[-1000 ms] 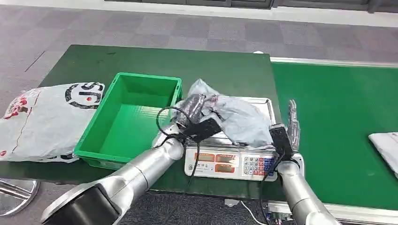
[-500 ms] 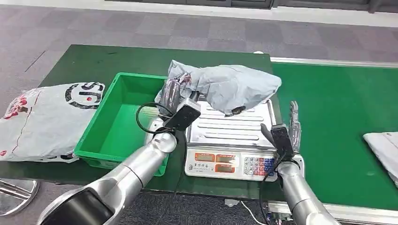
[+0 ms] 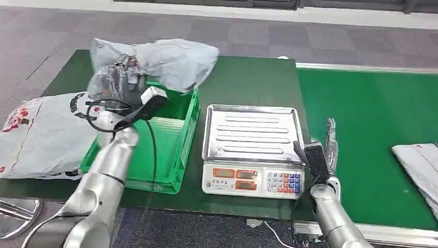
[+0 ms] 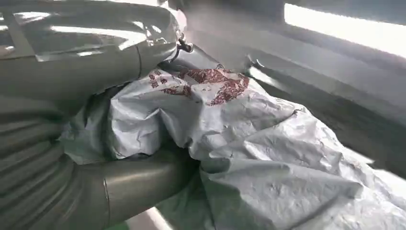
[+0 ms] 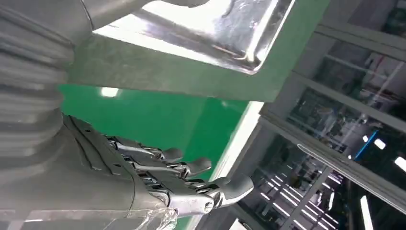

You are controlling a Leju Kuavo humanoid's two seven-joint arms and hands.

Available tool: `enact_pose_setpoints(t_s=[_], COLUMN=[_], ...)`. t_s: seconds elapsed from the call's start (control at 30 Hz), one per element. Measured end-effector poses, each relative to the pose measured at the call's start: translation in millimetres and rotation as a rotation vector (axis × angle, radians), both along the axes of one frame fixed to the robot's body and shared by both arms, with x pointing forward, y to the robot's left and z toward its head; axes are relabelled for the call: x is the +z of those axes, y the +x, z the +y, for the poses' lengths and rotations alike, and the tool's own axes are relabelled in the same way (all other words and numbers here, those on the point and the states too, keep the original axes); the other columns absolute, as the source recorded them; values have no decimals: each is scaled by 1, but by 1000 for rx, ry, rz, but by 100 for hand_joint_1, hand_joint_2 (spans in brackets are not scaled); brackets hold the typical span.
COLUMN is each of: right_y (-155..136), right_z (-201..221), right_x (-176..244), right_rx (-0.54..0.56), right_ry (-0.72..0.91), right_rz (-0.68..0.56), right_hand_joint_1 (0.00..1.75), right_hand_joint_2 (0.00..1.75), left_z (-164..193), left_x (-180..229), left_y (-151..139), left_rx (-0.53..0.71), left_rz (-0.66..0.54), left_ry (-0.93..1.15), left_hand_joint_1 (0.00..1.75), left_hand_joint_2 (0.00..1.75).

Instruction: Moved the parcel from conveyor to table for the left to box.

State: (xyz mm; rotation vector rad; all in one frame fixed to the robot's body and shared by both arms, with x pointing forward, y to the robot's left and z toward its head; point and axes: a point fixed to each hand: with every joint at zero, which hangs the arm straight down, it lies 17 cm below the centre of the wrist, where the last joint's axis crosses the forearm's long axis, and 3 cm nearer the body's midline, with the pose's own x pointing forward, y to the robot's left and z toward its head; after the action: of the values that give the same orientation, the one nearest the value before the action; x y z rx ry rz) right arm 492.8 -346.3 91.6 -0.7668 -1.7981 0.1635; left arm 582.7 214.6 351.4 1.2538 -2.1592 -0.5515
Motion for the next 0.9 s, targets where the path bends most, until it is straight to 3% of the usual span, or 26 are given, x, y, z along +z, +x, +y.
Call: enact_pose_setpoints(t_s=[0.07,0.13,0.2,0.43,0.57,0.67,0.7,0.73,0.9], right_y=[-2,-6,-12,-34,-44,-51,-55,-58,-74], right_z=[0,4,14,42,27,5,-4,-10,-42], right_x=[-1,-3,4,71,117,143,151,157,180], right_rx=[7,42,89,229,216,167,148,134,65], right_ry=[2,26,42,83,93,99,97,94,82], right_rz=[1,2,-22,-166,-285,-359,-384,-401,-463], right_hand_joint_1=[0,0,0,0,0,0,0,0,0], right_hand_joint_2=[175,175,175,175,175,175,175,175,175], left_z=[56,93,113,122,107,97,93,90,71], left_x=[-33,-84,-136,-218,-244,-245,-244,-240,-219], left_y=[22,38,40,34,31,32,33,35,40], left_rx=[219,356,413,381,281,235,218,205,132], left_rz=[166,395,593,940,1124,1154,1143,1123,968], left_ry=[15,-4,-26,-19,70,122,131,127,44], left_hand_joint_1=[175,175,175,175,175,175,33,0,0], left_hand_joint_2=[175,175,175,175,175,175,175,175,175])
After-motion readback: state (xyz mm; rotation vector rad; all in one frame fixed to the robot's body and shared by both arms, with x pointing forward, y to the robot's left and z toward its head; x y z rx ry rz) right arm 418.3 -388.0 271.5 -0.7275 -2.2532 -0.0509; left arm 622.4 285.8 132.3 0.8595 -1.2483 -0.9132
